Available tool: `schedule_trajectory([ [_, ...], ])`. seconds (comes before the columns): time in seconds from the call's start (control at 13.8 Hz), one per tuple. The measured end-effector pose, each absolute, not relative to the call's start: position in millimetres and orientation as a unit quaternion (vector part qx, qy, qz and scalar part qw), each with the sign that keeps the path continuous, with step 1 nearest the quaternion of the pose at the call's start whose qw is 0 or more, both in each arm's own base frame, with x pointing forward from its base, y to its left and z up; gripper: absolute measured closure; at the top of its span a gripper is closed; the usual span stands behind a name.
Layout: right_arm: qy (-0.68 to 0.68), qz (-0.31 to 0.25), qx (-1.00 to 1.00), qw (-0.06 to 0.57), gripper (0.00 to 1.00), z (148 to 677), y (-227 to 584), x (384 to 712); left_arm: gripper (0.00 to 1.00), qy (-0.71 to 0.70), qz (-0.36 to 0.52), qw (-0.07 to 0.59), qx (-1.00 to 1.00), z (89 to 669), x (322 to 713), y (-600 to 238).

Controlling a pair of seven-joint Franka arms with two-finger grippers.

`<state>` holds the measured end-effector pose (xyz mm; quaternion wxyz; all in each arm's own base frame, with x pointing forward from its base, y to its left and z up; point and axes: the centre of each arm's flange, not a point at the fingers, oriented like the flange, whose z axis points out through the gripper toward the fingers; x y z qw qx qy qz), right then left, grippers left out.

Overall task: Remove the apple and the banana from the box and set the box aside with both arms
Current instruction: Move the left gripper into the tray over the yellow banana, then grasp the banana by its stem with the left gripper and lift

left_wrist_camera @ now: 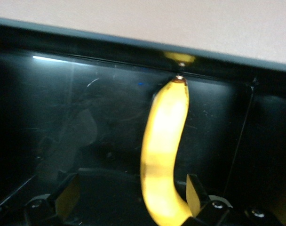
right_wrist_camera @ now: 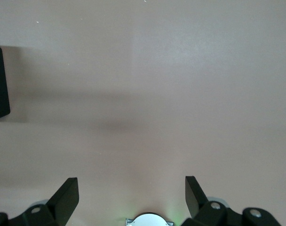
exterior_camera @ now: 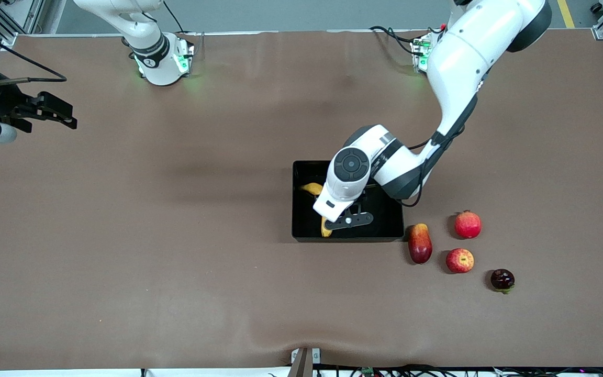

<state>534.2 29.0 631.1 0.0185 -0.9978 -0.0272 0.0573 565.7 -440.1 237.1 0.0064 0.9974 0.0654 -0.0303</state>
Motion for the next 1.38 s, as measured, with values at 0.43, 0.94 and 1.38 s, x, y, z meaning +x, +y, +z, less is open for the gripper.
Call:
schedule_trajectory([
  [0.43, -0.027, 0.058, -0.998, 0.019, 0.00, 631.0, 29.0, 534.2, 0.00, 0.063, -0.005, 0.009, 0.998, 178.0, 552.2, -461.4],
  [0.94, -0.027, 0.059, -0.998, 0.019, 0.00, 630.8, 29.0, 533.9, 0.62, 0.055, 0.011, 0.008, 0.998, 180.8, 551.4, -469.8],
  [1.38, -0.027, 0.059, -0.998, 0.019, 0.00, 630.8, 29.0, 533.8, 0.62, 0.060, 0.028, -0.014, 0.998, 246.1, 563.6, -464.2],
])
